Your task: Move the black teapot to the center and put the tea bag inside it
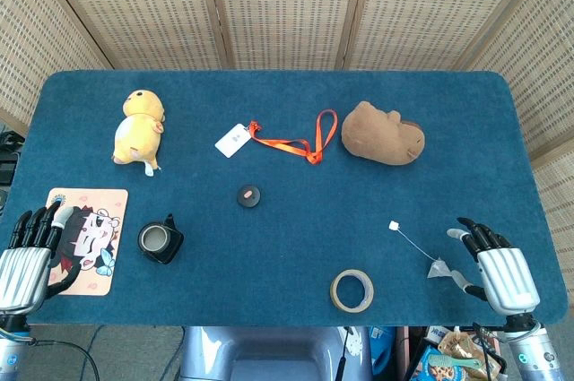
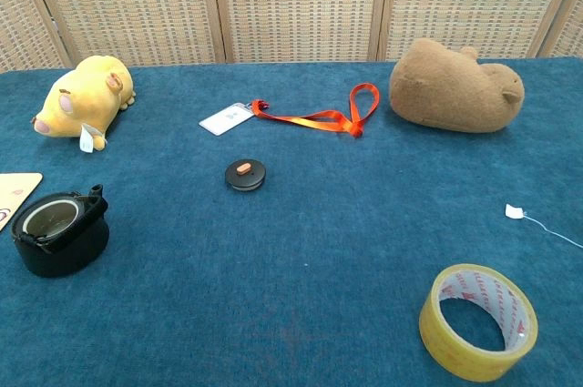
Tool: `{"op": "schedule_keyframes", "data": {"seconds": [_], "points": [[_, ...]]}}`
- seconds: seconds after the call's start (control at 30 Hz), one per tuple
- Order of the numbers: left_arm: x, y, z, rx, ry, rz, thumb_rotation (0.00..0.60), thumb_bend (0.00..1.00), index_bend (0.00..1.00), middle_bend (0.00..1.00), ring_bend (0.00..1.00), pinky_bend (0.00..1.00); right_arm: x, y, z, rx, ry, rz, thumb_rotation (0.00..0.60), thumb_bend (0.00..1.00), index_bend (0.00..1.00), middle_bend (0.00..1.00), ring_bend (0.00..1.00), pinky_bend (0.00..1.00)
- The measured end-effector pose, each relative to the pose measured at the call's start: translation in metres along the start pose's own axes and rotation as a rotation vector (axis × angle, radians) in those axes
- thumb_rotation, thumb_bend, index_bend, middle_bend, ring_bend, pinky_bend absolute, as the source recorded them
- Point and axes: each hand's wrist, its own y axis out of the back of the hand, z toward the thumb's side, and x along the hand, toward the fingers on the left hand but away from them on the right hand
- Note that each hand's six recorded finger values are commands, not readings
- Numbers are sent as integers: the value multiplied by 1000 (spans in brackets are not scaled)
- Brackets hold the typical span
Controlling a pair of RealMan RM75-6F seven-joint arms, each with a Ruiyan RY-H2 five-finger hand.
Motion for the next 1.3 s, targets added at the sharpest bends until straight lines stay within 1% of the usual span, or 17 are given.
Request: {"op": "schedule_keyframes", "data": {"seconds": [0.4,0.7,0.8,0.9,1.13,1.3], "points": [[1,-1,0,0,-7,-5,600,302,0,0,0,0,1,2,-1,-2,-10,-18,600,366,322,275,250,411],[10,-16,-4,8,8,-38,600,304,0,0,0,0,2,1,-5,-6,-24,-22,600,365,322,275,250,411],[14,-24,-3,20,2,-63,600,305,0,0,0,0,1,1,-6,-8,-26,-25,600,365,322,275,250,411],[20,-36,0,36,-12,-100,600,305,0,0,0,0,1,1,-7,-10,-28,-25,600,366,322,275,250,411],[39,-72,14,55,-47,-191,600,305,0,0,0,0,4,2,-11,-9,-43,-29,600,366,322,275,250,411],[50,-91,23,55,-57,-209,600,305,0,0,0,0,7,3,-13,-9,-53,-34,600,365,322,275,250,411]]}}
